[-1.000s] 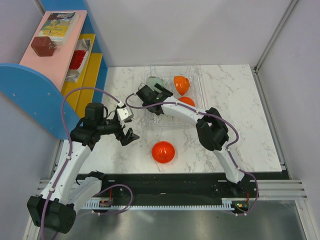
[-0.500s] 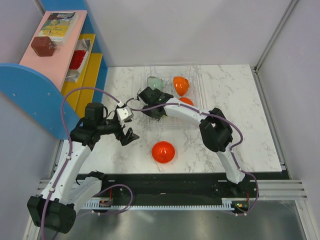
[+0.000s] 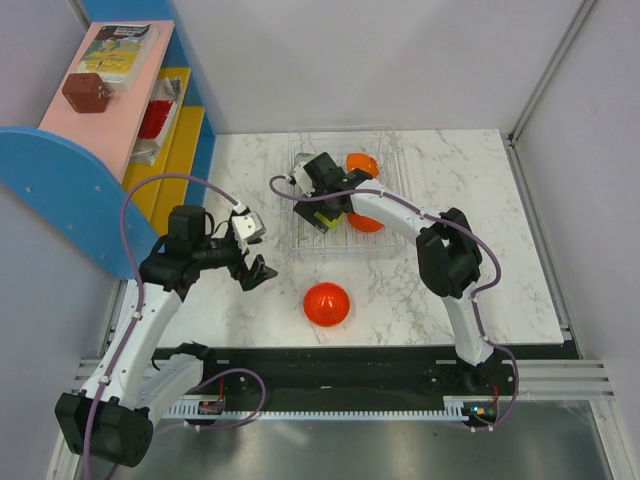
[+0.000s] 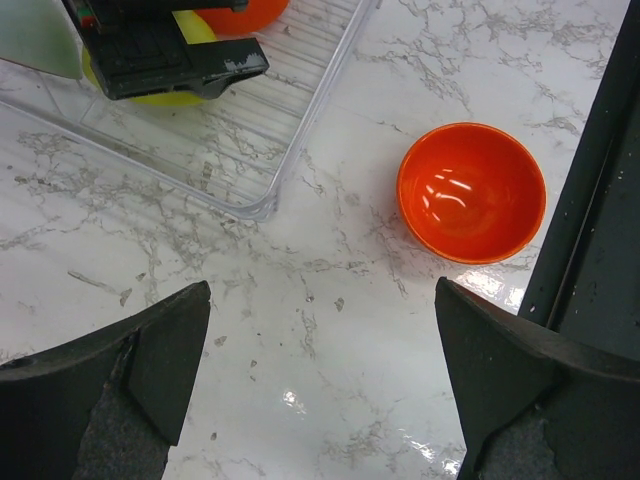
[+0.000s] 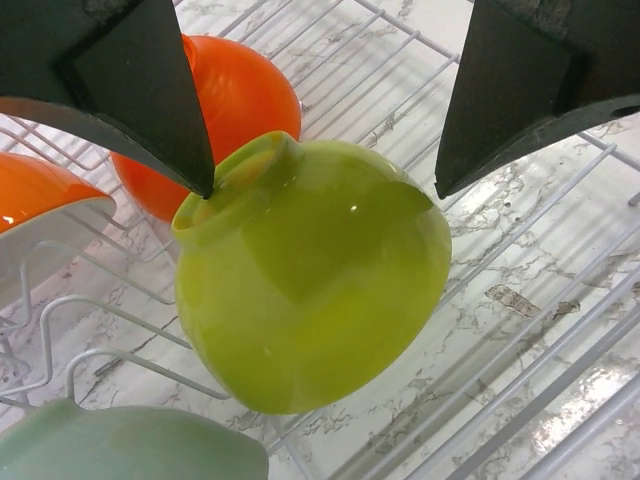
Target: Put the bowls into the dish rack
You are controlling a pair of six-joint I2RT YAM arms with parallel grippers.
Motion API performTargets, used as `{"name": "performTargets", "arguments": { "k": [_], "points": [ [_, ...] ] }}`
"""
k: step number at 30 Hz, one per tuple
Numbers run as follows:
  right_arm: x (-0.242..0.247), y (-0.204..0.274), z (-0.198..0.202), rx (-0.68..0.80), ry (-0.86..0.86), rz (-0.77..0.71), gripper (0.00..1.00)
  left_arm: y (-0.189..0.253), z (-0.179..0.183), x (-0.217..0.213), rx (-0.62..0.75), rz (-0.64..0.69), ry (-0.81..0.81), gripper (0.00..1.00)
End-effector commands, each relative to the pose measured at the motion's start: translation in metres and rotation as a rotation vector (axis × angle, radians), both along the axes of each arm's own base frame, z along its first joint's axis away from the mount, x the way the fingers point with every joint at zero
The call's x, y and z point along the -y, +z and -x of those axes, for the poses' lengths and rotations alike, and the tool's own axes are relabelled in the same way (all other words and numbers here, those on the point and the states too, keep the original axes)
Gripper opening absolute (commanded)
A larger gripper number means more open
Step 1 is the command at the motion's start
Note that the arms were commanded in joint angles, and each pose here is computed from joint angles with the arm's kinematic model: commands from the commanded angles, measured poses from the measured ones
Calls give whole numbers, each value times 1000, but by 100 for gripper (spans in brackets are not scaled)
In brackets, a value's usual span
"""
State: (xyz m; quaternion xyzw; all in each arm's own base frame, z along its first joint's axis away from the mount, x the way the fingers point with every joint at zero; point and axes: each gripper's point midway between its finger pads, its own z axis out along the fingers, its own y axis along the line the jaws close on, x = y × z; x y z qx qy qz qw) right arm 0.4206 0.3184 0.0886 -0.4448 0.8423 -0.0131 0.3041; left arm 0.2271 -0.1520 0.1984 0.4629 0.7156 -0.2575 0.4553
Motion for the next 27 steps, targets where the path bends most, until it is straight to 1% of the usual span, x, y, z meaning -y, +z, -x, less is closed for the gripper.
{"name": "performTargets", "arguments": {
  "k": [1,6,19,23,27],
  "points": [
    [-17,20,14,-79,64,-152,98,11,1,3,32,35,-23,100],
    [-26,20,22,-158,109,-245,98,11,1,4,31,36,-26,100],
    [-57,22,24,-246,162,-364,98,13,1,4,34,41,-31,100],
    [-61,24,21,-277,165,-405,98,13,1,4,33,41,-30,100],
    [-65,24,9,-274,164,-425,98,13,1,4,35,42,-32,100]
  ]
}}
